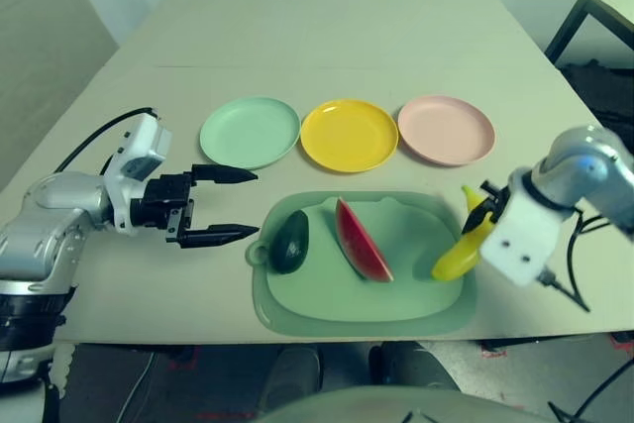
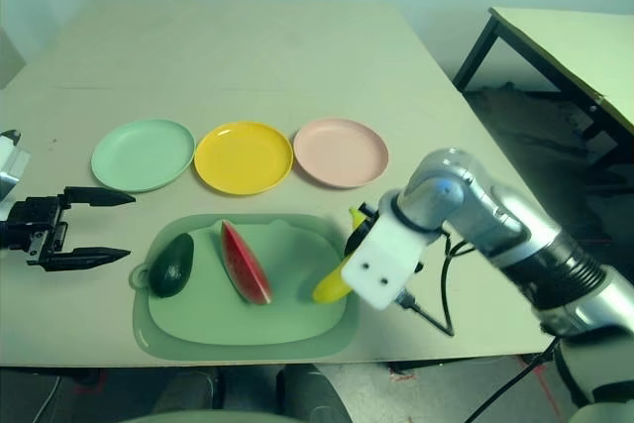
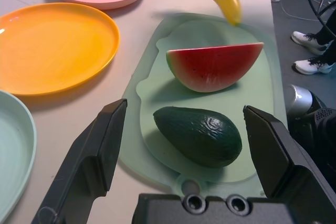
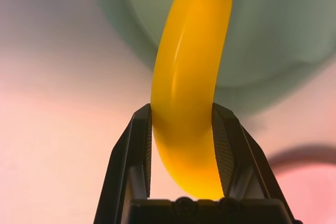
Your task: Place the fruits into color-matched plates.
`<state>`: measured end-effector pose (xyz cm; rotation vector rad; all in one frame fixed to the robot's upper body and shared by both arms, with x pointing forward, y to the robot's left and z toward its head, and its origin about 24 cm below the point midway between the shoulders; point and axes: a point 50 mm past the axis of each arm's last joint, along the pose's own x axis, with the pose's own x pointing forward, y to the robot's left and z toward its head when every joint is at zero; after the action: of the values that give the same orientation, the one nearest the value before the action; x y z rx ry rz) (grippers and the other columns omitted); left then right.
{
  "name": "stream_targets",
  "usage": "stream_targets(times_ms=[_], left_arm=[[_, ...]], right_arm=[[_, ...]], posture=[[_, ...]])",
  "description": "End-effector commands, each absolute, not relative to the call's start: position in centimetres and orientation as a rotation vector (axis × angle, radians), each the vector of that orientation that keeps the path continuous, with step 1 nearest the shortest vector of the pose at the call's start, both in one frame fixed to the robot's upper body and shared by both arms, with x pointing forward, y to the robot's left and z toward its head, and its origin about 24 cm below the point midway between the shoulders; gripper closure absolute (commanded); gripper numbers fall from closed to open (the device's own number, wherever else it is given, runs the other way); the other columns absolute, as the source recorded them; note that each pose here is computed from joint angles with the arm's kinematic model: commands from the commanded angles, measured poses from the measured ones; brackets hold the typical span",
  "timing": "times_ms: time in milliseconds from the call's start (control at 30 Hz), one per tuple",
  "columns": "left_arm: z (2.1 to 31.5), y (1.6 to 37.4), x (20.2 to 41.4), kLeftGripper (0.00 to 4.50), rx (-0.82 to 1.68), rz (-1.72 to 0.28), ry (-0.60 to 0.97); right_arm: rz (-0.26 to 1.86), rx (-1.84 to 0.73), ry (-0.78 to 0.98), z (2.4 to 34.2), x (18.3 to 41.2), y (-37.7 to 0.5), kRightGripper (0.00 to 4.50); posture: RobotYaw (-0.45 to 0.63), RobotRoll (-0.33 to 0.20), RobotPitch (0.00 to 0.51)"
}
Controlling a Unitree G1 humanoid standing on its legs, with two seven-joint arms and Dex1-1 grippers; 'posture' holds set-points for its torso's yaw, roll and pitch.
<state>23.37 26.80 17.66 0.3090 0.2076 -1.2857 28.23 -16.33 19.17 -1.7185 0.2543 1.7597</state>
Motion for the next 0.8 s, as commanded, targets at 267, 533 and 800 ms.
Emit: stream_targets(times_ms=[267,533,800], left_arm=[[18.0,27.6,22.5,0.0,0.312,-1.228,0.218],[18.2,27.8,21.9,0.0,0.308,-1.201,0.218],[18.3,28.0,21.2,0.0,0.305,-1.16,0.213]], right_arm=[[1.483,-1.681,-0.171,21.3,33.8,-9.8,2.84],[1.329,-1.616,-0.224,20.1,36.9,-6.3,2.84],[1.348,-1.632,-0.133,17.5,37.7,-5.5,2.84]], posture=[[0.07,0.0,0.073],[0.1,0.0,0.078],[0.14,0.0,0.088]])
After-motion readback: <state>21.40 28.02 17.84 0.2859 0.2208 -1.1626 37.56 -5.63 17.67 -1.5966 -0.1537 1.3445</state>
